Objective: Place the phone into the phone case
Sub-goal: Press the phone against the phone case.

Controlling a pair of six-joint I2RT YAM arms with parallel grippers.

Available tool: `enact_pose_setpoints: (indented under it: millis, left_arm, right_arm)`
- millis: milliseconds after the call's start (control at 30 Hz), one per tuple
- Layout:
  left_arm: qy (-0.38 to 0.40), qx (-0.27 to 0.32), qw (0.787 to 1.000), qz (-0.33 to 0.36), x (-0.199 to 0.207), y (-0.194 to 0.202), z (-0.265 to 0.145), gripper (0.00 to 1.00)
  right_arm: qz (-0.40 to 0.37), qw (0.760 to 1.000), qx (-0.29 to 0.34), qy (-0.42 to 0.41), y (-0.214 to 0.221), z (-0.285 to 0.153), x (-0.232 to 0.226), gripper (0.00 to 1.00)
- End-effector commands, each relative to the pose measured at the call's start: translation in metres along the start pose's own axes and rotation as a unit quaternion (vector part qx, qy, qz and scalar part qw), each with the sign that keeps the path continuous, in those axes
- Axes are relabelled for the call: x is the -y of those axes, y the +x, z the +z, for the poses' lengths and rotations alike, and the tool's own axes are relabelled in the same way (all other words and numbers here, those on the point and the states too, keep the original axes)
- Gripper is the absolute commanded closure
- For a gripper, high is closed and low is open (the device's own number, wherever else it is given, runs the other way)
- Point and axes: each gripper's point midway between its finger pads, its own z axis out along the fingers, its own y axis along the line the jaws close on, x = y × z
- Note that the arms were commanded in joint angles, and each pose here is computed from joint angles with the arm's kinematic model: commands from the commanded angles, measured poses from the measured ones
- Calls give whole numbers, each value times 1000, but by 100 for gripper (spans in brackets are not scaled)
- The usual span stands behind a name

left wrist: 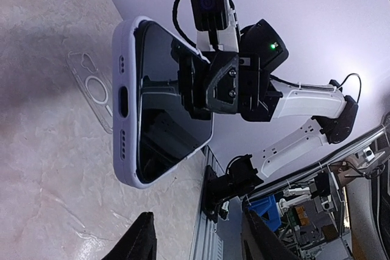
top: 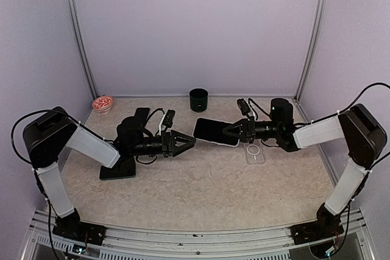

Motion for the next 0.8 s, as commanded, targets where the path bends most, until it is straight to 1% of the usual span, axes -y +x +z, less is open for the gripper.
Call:
enact_pose_setpoints:
  millis: [0,133,300,567,767]
  left_arm:
    - [-2,25,1000,9,8,-16,13,53]
    - [-6,18,1000,4,5,-17,27,52]
    - [-16,16,1000,-4,-4,-17,37,52]
    - [-17,25,1000,-6,-5,-22,40,52]
    - [-1,29,1000,0,4,-27,40,52]
  right_arm:
    - [1,998,61,-35,-22,-3,-30,97]
    - [16,996,73,-52,-24,-1,-39,97]
    - [36,994,71,-71,-20,3,-46,97]
    - [48,993,67,-82,-14,6,-46,97]
    - [52,994,63,-79,-11,8,-41,97]
